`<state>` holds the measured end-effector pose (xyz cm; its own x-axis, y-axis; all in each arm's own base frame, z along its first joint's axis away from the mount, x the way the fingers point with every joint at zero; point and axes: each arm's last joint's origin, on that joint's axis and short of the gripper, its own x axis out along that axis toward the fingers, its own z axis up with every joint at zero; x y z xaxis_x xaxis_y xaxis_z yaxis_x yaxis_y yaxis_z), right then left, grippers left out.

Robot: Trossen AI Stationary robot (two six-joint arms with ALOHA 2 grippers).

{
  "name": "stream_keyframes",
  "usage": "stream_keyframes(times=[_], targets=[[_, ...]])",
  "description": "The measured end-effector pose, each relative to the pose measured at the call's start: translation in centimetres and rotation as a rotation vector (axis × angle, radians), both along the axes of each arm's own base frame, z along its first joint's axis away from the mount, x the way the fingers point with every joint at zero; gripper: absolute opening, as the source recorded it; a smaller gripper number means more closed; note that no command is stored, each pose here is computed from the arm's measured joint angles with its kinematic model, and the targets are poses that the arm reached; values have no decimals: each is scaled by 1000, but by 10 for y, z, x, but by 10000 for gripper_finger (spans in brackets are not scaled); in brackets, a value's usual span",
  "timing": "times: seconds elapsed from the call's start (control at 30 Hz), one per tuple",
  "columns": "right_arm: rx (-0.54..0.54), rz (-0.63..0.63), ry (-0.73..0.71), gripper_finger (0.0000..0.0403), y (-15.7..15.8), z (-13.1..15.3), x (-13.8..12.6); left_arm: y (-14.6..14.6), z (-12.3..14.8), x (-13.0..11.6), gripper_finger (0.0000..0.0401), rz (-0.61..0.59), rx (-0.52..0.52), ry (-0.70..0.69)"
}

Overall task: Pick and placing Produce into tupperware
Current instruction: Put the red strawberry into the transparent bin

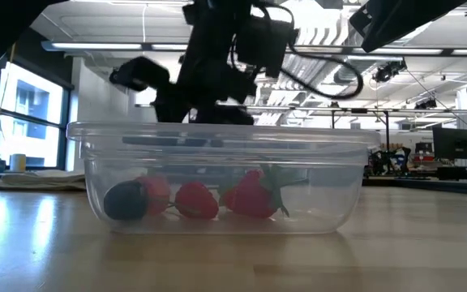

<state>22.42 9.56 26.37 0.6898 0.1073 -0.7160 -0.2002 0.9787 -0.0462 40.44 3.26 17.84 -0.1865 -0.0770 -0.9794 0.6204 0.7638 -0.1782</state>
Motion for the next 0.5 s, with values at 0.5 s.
stream_keyframes(times=[0.5], targets=[[0,0,0,90,0,0,0,-1,29,6,78,148,-34,-26]])
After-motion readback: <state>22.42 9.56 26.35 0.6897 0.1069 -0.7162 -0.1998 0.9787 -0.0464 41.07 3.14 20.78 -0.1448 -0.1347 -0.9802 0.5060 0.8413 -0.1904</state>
